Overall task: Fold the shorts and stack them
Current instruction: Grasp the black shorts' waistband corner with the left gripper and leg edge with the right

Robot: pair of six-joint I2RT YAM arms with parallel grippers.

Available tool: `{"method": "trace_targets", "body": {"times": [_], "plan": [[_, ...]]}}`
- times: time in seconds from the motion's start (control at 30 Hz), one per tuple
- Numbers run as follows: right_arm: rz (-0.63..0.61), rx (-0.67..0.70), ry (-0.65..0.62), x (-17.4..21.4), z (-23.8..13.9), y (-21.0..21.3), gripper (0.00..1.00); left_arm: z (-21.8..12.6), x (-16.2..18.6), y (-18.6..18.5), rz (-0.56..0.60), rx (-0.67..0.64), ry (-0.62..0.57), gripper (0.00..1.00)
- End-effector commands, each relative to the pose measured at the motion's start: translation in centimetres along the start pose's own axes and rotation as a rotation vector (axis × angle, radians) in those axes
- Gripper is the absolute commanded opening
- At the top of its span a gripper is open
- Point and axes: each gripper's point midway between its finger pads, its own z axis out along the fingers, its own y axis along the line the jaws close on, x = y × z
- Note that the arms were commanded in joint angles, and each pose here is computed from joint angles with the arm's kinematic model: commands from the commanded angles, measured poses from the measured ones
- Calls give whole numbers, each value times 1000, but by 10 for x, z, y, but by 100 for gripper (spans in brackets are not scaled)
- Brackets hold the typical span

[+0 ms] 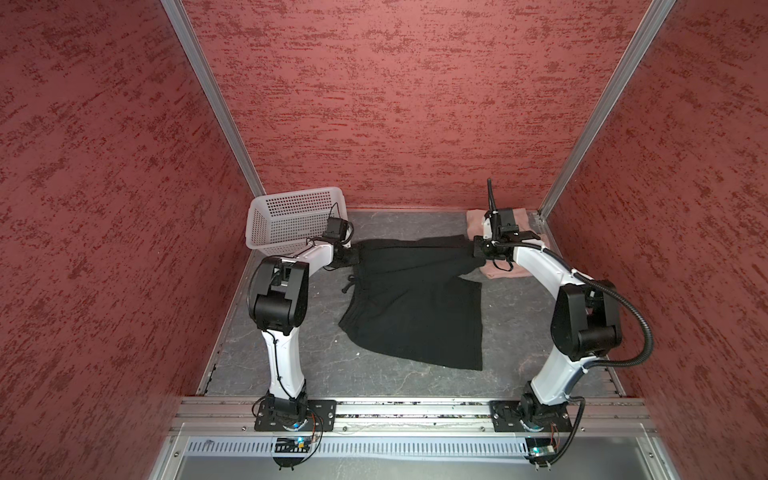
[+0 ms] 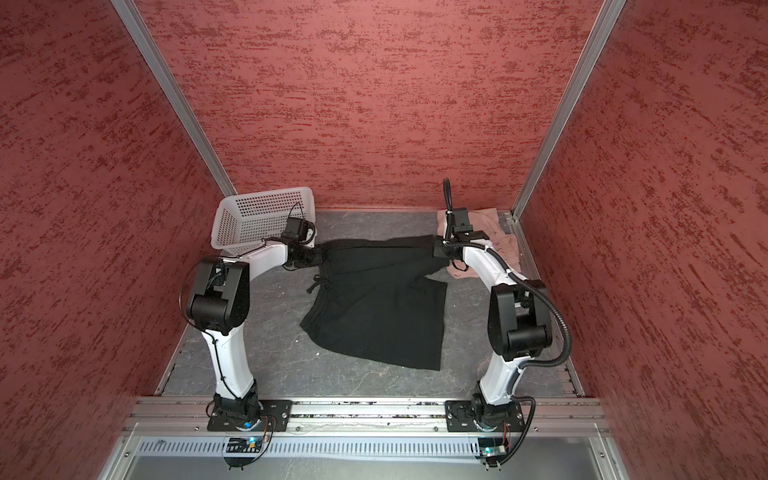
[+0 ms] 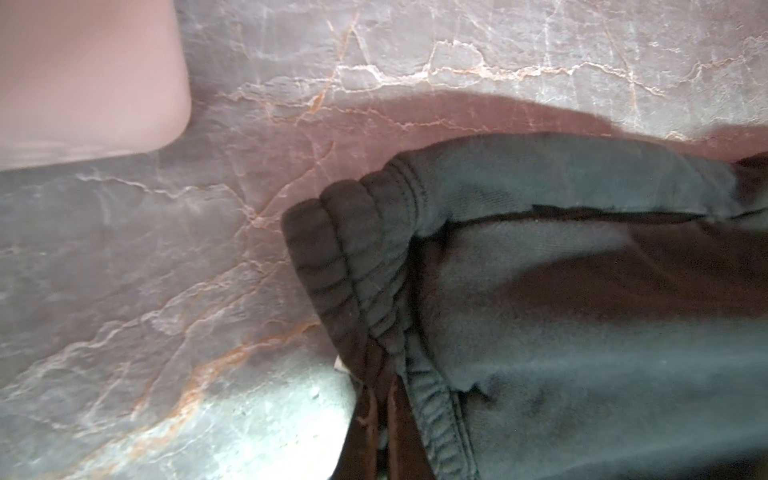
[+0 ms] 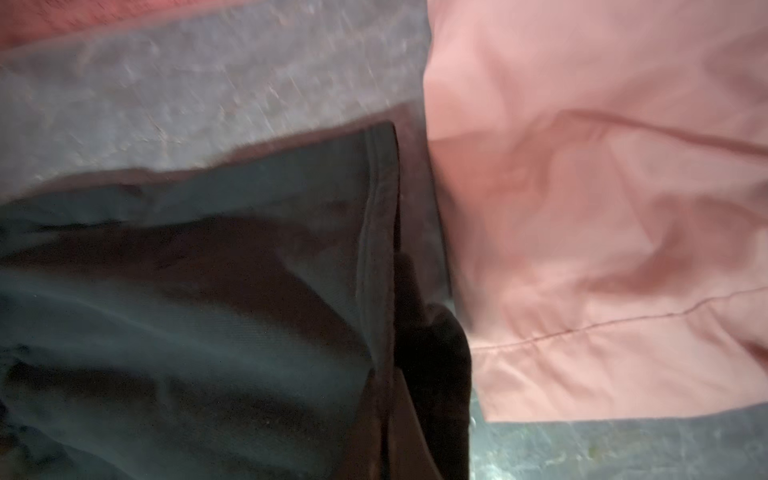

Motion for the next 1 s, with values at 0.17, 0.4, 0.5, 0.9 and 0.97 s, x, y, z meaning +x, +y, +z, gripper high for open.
{"method": "trace_targets", "body": {"times": [0.17,0.4,0.5,0.9,0.97], "plan": [[-39,-198,-107,-37,23,35,47,-6,-16,-1,17,-6,-40,0],[9,-102,-153,-37,-7,18,68,-7,-11,-1,15,-2,-29,0],[46,-21,-78,12,-16,-5,70,-7,-9,-3,12,10,-25,0],[75,-75,-12,76,20,-11,71,-7,-1,-2,8,15,-6,0],[65,-75,-25,67,31,-11,69,-10,-2,-2,9,17,-10,0]]}}
